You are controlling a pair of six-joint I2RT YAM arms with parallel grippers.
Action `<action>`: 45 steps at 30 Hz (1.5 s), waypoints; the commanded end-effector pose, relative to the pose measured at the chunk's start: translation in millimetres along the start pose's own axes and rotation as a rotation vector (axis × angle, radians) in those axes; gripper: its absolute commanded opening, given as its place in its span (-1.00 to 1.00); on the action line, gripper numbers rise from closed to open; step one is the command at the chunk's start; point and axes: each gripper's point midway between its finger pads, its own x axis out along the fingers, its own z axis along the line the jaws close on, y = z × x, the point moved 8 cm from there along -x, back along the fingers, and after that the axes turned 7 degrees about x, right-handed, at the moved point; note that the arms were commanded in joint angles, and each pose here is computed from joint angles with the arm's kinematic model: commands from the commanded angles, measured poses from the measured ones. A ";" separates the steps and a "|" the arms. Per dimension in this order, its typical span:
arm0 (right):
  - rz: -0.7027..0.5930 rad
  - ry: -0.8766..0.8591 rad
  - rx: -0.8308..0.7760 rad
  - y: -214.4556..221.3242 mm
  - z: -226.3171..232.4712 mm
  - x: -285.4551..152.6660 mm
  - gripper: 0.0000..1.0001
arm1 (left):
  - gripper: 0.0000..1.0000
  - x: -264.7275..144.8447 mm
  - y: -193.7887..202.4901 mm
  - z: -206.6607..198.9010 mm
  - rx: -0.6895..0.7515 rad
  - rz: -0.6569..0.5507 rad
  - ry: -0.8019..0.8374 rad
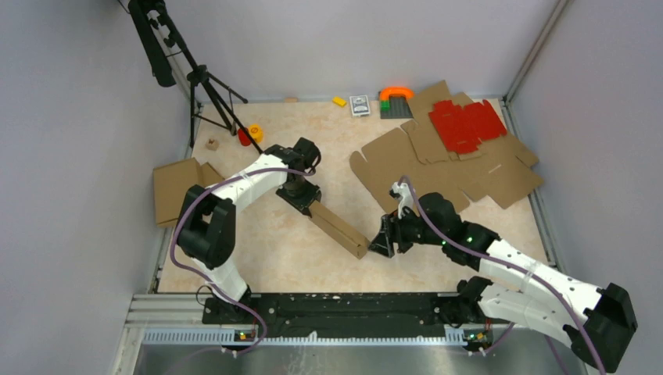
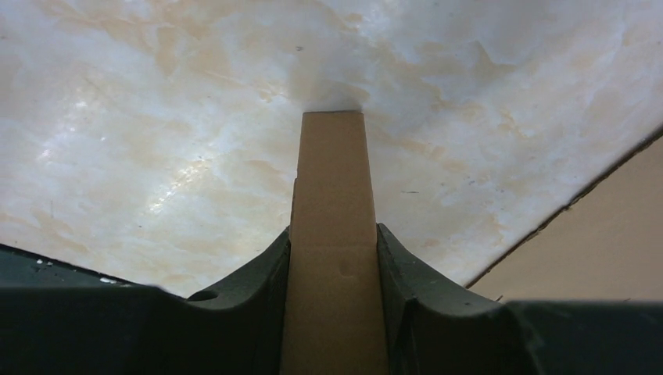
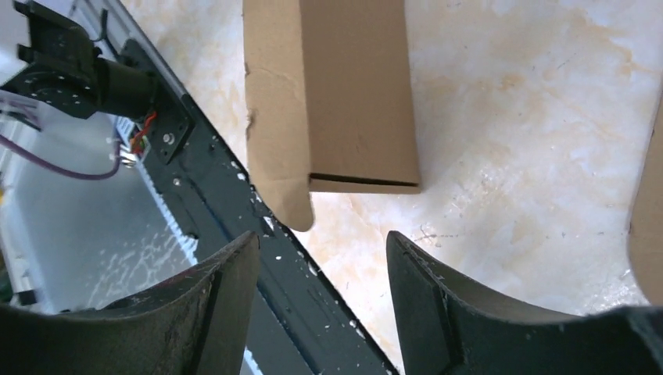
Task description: Fold the paper box
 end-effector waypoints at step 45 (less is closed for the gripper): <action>-0.140 -0.047 -0.817 -54.6 57.2 59.7 0.00 | -1.00 -37.2 -13.1 88.6 -0.607 -0.224 -0.106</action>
